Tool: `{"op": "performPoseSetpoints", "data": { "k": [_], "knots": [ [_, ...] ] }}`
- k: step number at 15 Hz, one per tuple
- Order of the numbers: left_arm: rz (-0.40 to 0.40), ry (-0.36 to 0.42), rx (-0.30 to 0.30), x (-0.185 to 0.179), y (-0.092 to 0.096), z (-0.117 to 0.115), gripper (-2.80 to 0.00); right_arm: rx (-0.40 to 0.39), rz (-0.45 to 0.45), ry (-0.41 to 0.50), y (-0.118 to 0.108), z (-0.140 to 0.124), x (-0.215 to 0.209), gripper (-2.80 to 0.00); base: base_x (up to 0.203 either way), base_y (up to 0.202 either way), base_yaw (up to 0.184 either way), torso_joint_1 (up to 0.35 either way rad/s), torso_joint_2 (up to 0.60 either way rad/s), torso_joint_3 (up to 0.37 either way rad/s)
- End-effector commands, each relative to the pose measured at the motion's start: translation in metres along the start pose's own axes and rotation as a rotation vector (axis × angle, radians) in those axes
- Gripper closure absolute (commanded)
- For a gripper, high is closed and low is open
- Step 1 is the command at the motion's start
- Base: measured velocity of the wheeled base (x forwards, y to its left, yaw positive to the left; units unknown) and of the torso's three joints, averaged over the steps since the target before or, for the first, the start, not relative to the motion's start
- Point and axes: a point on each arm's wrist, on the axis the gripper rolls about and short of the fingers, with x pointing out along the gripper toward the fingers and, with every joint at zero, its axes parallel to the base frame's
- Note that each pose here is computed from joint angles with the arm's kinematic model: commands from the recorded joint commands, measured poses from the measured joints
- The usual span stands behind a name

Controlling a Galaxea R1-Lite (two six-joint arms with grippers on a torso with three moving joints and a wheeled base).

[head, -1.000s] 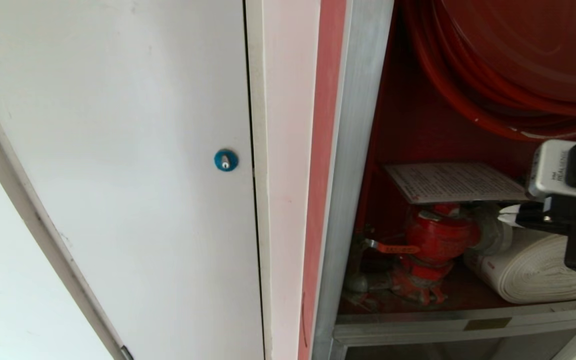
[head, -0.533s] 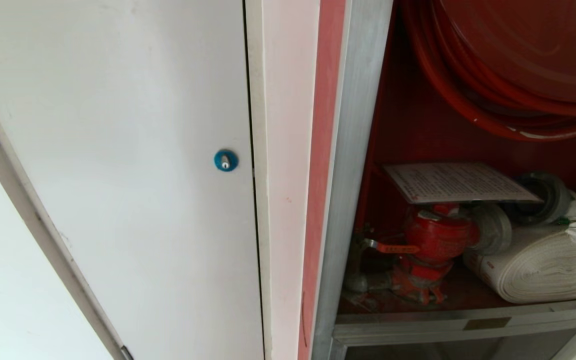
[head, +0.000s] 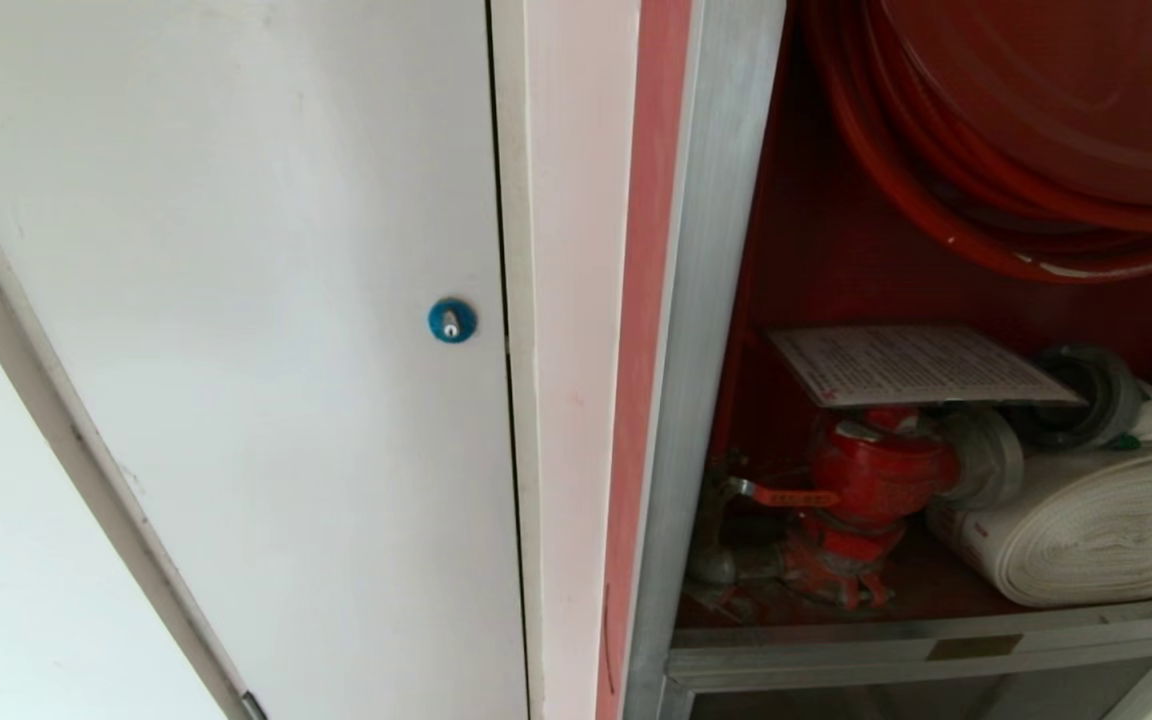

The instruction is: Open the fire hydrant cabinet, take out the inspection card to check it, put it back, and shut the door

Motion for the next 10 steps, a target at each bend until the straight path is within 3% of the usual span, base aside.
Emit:
{"op": "performPoseSetpoints", "data": {
  "k": [1, 6, 8, 10],
  "knots": [
    [0.0, 0.012, 0.0, 0.001, 0.0, -0.003, 0.0, 0.013, -0.024, -0.048, -0.002, -0.002, -0.013, 0.0, 0.0, 0.0, 0.0, 0.0, 0.0, 0.0],
    [0.0, 0.012, 0.0, 0.001, 0.0, -0.003, 0.0, 0.114, -0.115, -0.102, -0.008, 0.006, -0.011, 0.0, 0.0, 0.0, 0.0, 0.0, 0.0, 0.0],
    [0.0, 0.012, 0.0, 0.001, 0.0, -0.003, 0.0, 0.221, -0.144, -0.082, -0.007, 0.002, -0.008, 0.0, 0.0, 0.0, 0.0, 0.0, 0.0, 0.0],
    [0.0, 0.012, 0.0, 0.001, 0.0, -0.003, 0.0, 0.276, -0.23, -0.061, -0.009, -0.007, -0.011, 0.0, 0.0, 0.0, 0.0, 0.0, 0.0, 0.0]
  ]
}}
